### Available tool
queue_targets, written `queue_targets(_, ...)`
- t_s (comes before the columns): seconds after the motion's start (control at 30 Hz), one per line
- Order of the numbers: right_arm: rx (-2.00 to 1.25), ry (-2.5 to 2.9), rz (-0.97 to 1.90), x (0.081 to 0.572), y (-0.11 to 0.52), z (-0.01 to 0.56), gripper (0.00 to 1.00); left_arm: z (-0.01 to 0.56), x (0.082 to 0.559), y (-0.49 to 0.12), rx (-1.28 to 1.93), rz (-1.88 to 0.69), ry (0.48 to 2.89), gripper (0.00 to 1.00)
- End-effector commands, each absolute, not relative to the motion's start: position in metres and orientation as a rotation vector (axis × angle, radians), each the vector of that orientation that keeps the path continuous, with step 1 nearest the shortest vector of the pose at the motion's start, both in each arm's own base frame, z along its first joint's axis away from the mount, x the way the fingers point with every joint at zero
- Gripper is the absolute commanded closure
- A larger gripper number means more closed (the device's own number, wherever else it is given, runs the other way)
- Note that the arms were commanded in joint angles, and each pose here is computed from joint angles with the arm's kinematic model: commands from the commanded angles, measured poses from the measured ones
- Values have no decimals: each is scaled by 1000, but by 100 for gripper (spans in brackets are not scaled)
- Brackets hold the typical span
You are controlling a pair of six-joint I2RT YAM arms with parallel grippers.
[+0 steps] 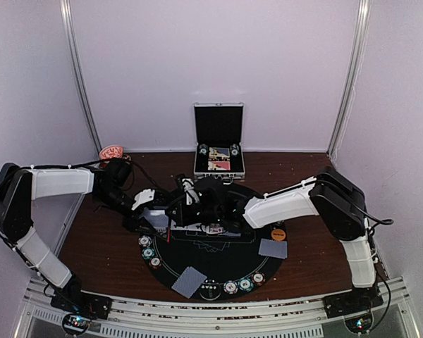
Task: Distribute texas hold em gaming equipment
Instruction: Pass from the left arm to the right
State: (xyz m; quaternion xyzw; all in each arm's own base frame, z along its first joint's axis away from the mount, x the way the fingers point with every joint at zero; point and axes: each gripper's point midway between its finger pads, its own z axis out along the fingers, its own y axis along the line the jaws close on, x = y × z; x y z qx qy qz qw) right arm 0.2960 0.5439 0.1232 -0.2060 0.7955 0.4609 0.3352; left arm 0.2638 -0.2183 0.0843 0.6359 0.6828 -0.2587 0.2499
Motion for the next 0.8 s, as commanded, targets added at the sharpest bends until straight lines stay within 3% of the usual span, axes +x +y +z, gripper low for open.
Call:
queue_targets(0.0, -521, 2066, 1215, 297, 539, 133, 93, 87, 262, -223, 1732, -749, 1820, 39)
queue_targets(0.2, -518, 2089, 1212, 299, 540, 130, 57, 86, 263, -223, 1730, -746, 1824, 40)
queue_targets(0.3, -506, 2100, 1241, 298, 538, 129, 48, 87, 263, -223, 1730, -745, 1822, 39)
queue_targets(0.47, -471, 2128, 1345, 292, 542, 125, 37, 87, 262, -224, 1730, -748, 1819, 39)
queue_targets(0.77, -381, 2171, 1550, 283, 555, 117, 35, 90, 261, -224, 1729, -751, 1809, 39)
